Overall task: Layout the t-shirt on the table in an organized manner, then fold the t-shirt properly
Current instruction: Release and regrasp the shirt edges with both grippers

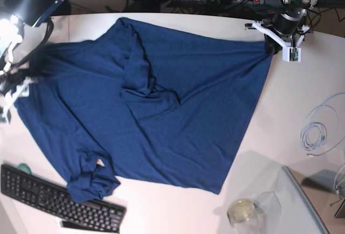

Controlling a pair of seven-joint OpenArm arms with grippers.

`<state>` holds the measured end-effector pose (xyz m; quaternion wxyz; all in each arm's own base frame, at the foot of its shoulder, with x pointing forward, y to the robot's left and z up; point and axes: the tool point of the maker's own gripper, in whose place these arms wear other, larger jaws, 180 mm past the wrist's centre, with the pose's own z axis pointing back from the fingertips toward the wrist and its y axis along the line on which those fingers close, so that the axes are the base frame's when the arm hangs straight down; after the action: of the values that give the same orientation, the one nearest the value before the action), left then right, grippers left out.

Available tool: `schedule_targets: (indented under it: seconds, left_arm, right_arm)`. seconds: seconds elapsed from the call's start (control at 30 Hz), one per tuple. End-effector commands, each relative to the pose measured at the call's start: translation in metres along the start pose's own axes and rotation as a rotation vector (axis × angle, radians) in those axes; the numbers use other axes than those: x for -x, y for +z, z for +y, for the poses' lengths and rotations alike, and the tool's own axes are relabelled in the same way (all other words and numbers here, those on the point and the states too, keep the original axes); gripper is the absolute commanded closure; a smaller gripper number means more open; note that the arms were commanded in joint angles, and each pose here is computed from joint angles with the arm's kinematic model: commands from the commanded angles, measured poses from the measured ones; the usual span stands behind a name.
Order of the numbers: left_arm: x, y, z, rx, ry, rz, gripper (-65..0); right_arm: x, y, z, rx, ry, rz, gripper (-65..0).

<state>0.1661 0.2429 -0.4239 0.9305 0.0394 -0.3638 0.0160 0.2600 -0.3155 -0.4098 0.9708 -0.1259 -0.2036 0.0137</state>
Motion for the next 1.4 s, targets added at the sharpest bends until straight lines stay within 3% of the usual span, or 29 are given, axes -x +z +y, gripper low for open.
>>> schedule_targets:
  seconds: [0.0, 0.1, 0.17, 0.27, 0.3, 0.37, 0.4, 0.47, 0.53, 0.6, 0.77, 0.9, 1.07, 1.17, 1.3, 1.37]
  left_arm:
    - [-0.006, 0.003, 0.003, -0.007, -0.002, -0.026, -19.3]
    - [0.004, 0.012, 0.017, -0.045, 0.013, -0.006, -42.0]
    - [0.004, 0.023, 0.037, -0.124, 0.063, -0.022, -51.0]
    - [-0.005, 0.058, 0.077, -0.3, 0.164, -0.09, -54.8]
    - [-0.012, 0.063, 0.078, -0.313, 0.174, -0.116, -54.8]
    - [-0.025, 0.057, 0.06, -0.261, 0.158, -0.145, -51.5]
    - [-0.035, 0.046, 0.044, -0.207, 0.147, -0.161, -45.3]
    - [-0.05, 0.024, 0.015, -0.112, 0.119, -0.178, -25.3]
    - [-0.061, 0.008, -0.008, -0.039, 0.105, -0.192, 0.0]
    - [-0.076, -0.009, -0.021, 0.006, 0.098, -0.214, 0.0]
    - [-0.077, -0.059, -0.028, 0.053, 0.134, -0.162, 0.0]
    - [-0.054, -0.086, -0.019, 0.044, 0.134, -0.071, 0.0]
    - [-0.034, -0.092, -0.012, -0.002, 0.042, 0.001, 0.0]
    - [-0.033, -0.091, -0.011, -0.009, 0.031, 0.004, 0.0]
    - [-0.041, -0.088, -0.001, -0.036, 0.043, -0.02, 0.0]
    - [-0.056, -0.081, 0.003, -0.047, 0.039, -0.061, 0.0]
  right_arm:
    - [-0.016, 0.001, -0.006, 0.008, 0.021, -0.029, -37.7]
    - [-0.035, -0.016, 0.004, -0.043, 0.06, -0.042, -37.7]
    - [-0.046, -0.029, 0.012, -0.079, 0.034, -0.077, -37.7]
    - [-0.049, -0.048, 0.007, -0.09, -0.015, -0.084, -37.7]
    - [-0.05, -0.053, 0.012, -0.109, -0.023, -0.09, -37.5]
    - [-0.05, -0.06, 0.012, -0.124, -0.034, -0.1, -36.6]
    - [-0.047, -0.064, 0.011, -0.131, -0.037, -0.099, -33.9]
    - [-0.045, -0.069, 0.015, -0.147, -0.044, -0.099, -23.6]
    - [-0.047, -0.07, 0.015, -0.149, -0.047, -0.105, -11.1]
    - [-0.041, -0.073, 0.019, -0.161, -0.051, -0.088, 0.0]
    - [-0.036, -0.09, 0.014, -0.13, -0.144, -0.067, -2.1]
    - [-0.044, -0.103, 0.02, -0.176, -0.182, -0.059, -2.1]
    - [-0.069, -0.111, 0.019, -0.227, -0.233, -0.111, -2.6]
    - [-0.083, -0.112, 0.02, -0.231, -0.186, -0.118, -2.7]
    - [-0.099, -0.114, 0.006, -0.109, -0.138, -0.144, -2.9]
    - [-0.109, -0.111, 0.004, -0.099, -0.134, -0.166, -2.9]
